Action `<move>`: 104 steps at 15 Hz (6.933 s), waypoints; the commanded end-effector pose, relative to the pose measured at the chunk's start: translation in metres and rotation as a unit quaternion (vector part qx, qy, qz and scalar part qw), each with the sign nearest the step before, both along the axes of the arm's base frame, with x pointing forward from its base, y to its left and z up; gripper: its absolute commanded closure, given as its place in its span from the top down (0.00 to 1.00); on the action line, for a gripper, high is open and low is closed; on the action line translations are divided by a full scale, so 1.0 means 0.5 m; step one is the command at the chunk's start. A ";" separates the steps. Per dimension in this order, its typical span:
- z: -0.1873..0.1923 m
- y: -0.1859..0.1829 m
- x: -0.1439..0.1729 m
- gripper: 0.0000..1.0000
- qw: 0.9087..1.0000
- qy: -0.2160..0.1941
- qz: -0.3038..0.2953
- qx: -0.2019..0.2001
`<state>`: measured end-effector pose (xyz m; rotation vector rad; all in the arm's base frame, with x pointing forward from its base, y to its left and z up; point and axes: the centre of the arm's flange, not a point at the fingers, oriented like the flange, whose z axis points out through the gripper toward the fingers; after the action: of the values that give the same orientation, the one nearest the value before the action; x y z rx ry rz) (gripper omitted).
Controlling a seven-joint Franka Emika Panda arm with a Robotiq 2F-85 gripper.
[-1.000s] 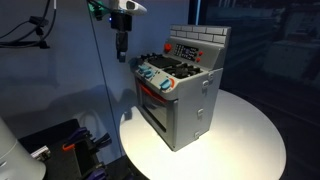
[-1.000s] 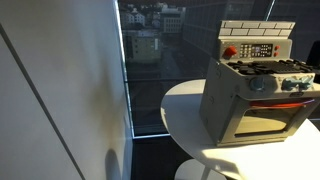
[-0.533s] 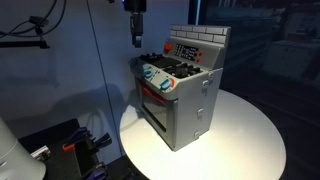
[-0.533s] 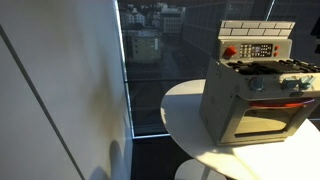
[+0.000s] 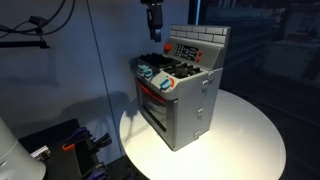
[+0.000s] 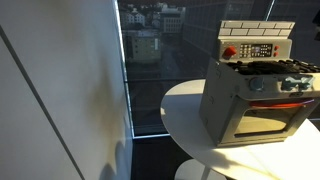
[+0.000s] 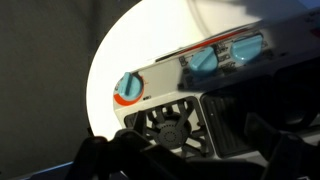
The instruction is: Press the top switch on the stove
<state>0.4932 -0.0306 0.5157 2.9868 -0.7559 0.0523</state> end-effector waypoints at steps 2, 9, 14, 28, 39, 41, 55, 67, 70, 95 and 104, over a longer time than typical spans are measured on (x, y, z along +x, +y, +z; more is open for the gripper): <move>-0.003 -0.048 0.053 1.00 0.999 -0.035 0.000 -0.011; -0.033 -0.066 0.067 1.00 0.998 -0.058 -0.004 -0.006; -0.031 -0.071 0.074 1.00 0.998 -0.062 -0.005 -0.006; -0.047 -0.124 0.127 1.00 0.994 -0.109 -0.018 -0.001; -0.079 -0.164 0.179 1.00 0.989 -0.149 -0.023 -0.007; -0.086 -0.166 0.181 1.00 0.988 -0.155 -0.022 -0.003; -0.110 -0.183 0.183 1.00 0.985 -0.170 -0.027 0.002; -0.129 -0.187 0.200 1.00 0.986 -0.165 -0.026 0.004; -0.131 -0.187 0.206 1.00 0.986 -0.165 -0.026 0.003; -0.147 -0.188 0.241 1.00 0.986 -0.165 -0.027 0.006; -0.155 -0.189 0.248 1.00 0.986 -0.165 -0.025 0.009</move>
<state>0.6071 -0.1210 0.4353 2.9926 -0.8839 0.5311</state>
